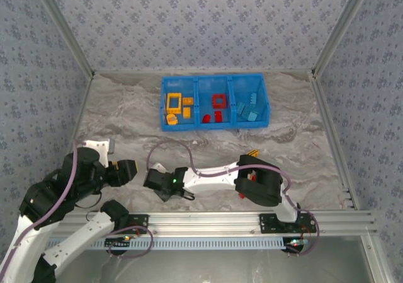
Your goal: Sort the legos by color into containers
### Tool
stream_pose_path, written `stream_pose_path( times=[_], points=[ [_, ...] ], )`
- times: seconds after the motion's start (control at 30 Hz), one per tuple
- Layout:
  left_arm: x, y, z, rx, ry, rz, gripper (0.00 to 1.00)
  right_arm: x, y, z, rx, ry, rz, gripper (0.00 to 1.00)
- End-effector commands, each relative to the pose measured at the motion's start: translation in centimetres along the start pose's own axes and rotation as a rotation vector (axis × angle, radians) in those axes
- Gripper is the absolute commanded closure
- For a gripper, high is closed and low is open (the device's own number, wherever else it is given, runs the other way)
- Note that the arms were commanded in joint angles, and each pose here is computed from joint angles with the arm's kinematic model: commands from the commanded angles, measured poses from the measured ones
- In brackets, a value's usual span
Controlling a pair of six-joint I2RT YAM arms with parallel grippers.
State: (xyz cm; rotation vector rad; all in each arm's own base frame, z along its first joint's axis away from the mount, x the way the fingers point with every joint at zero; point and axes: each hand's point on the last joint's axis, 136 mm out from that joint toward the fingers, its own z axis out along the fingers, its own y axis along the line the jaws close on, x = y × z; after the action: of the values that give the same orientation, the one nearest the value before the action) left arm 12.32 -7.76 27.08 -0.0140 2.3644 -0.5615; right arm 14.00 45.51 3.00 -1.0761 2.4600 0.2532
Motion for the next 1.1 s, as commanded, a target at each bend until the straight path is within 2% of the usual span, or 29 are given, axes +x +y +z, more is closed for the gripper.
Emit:
stream_pose_path(
  times=[0.0,0.13,0.3,0.4,0.5,0.53,0.77,0.93,1.07],
  points=[
    [0.3,-0.6,0.2,0.037,0.016,-0.008,0.36,-0.2,-0.7,0.3,0.023,0.018,0.012,0.55],
    [0.6,-2.2,0.9,0.114,0.051,-0.016,0.36,-0.8,-1.2,-0.8,0.028,-0.017,0.029,0.67],
    [0.3,-4.5,1.7,0.204,0.084,-0.024,0.36,-1.9,-3.7,-3.5,0.05,-0.066,0.082,0.71],
    [-0.3,-6.6,2.8,0.274,0.12,-0.039,0.37,-2.5,-7.2,-6.6,0.079,-0.116,0.139,0.71],
    [-1.0,-8.8,5.1,0.327,0.144,-0.055,0.37,-2.3,-12.2,-9.9,0.115,-0.158,0.23,0.71],
    [-1.3,-9.7,6.0,0.344,0.145,-0.044,0.38,-1.3,-14.3,-10.6,0.137,-0.152,0.261,0.71],
    [-3.1,-17.6,12.2,0.373,0.114,0.107,0.37,1.8,-28.5,-16.7,0.246,-0.213,0.547,0.69],
    [-4.3,-21.9,16.7,0.369,0.07,0.125,0.38,1.5,-36.9,-17.1,0.29,-0.225,0.71,0.69],
    [-4.9,-24.7,19.3,0.359,0.052,0.149,0.38,-1.2,-42.6,-15.5,0.309,-0.222,0.765,0.69]
  ],
)
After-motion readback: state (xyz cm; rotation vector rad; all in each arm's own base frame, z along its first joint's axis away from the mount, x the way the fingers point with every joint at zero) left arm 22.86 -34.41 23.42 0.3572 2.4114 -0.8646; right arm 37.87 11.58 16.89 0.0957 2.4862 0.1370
